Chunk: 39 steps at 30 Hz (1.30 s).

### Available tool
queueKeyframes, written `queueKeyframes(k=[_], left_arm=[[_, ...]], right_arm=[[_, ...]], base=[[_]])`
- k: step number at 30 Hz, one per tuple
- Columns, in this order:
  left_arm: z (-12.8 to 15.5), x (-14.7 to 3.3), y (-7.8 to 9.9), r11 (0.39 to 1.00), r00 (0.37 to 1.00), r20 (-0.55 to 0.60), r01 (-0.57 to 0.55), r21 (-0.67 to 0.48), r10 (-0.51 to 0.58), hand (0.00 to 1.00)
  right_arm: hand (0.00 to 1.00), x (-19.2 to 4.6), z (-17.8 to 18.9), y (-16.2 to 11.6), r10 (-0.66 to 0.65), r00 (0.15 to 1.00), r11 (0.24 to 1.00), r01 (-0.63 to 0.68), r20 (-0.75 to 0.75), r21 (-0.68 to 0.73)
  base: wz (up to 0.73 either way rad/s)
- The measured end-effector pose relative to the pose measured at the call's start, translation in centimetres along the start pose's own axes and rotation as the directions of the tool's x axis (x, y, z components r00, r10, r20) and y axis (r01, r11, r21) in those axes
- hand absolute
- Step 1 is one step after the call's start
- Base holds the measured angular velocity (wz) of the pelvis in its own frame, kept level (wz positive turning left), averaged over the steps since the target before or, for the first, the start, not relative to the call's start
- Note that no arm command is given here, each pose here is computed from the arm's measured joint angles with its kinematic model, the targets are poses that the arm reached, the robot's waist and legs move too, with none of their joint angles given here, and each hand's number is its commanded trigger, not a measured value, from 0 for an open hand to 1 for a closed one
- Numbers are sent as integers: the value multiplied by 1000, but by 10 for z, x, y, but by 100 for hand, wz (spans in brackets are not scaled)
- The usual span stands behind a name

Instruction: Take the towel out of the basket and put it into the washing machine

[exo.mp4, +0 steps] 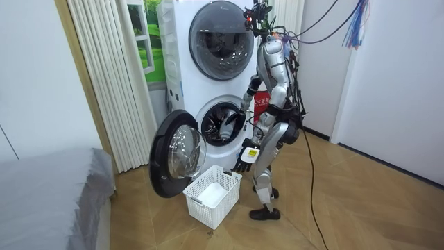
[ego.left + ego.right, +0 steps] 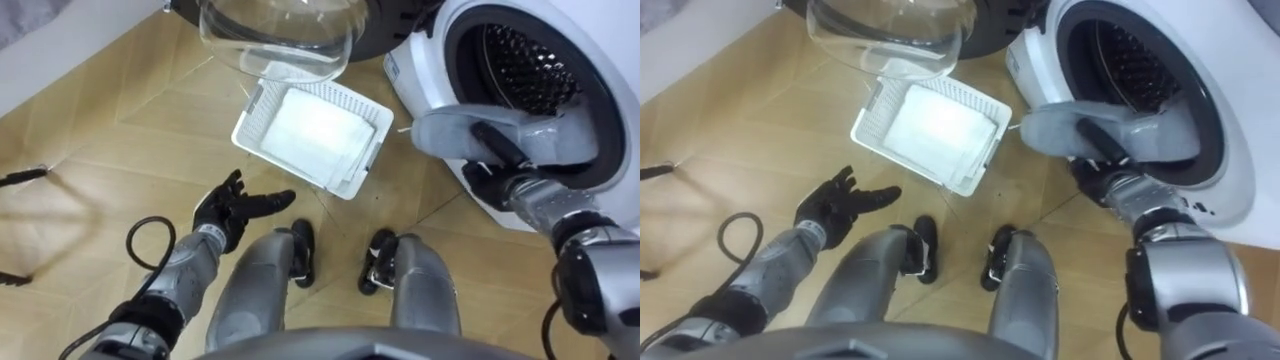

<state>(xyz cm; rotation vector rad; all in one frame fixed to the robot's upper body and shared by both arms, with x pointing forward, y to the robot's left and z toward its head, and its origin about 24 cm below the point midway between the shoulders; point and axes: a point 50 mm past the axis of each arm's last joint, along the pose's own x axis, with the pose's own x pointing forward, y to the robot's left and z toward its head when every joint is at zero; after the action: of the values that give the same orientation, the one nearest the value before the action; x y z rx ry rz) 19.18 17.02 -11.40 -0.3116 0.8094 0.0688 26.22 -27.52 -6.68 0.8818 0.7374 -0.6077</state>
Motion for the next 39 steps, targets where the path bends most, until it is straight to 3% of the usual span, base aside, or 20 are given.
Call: queueKeyframes(k=[9, 10, 11, 13, 20, 23, 39], left_arm=[[10, 0, -5, 1000, 999, 41, -5, 22, 4, 0], [11, 0, -6, 1000, 999, 46, -5, 23, 4, 0], [13, -1, -5, 1000, 998, 55, -9, 25, 8, 0], [17, -2, -2, 999, 997, 73, -18, 31, 16, 0], [22, -6, 5, 998, 992, 110, -66, -4, 66, 0], [22, -6, 7, 997, 990, 111, -83, -6, 83, 0], [32, -3, 1, 996, 985, 152, -88, 33, 82, 0]], right_arm=[[100, -1, 6, 6, -22, 1000, 1000, 22, 13, -4], [87, -1, 6, 8, -23, 1000, 1000, 23, 12, -4], [0, -1, 8, 13, -26, 1000, 1000, 26, 9, -4], [0, -2, 12, 23, -28, 1000, 999, 28, 7, 23], [0, -10, 40, 60, 5, 1000, 932, -12, 20, 362], [0, -17, 65, 55, -47, 995, 885, -1, 92, 466], [0, -19, 71, 38, -193, 976, 854, 116, 101, 506]], base=[[0], [7], [0], [0], [7], [2], [0]])
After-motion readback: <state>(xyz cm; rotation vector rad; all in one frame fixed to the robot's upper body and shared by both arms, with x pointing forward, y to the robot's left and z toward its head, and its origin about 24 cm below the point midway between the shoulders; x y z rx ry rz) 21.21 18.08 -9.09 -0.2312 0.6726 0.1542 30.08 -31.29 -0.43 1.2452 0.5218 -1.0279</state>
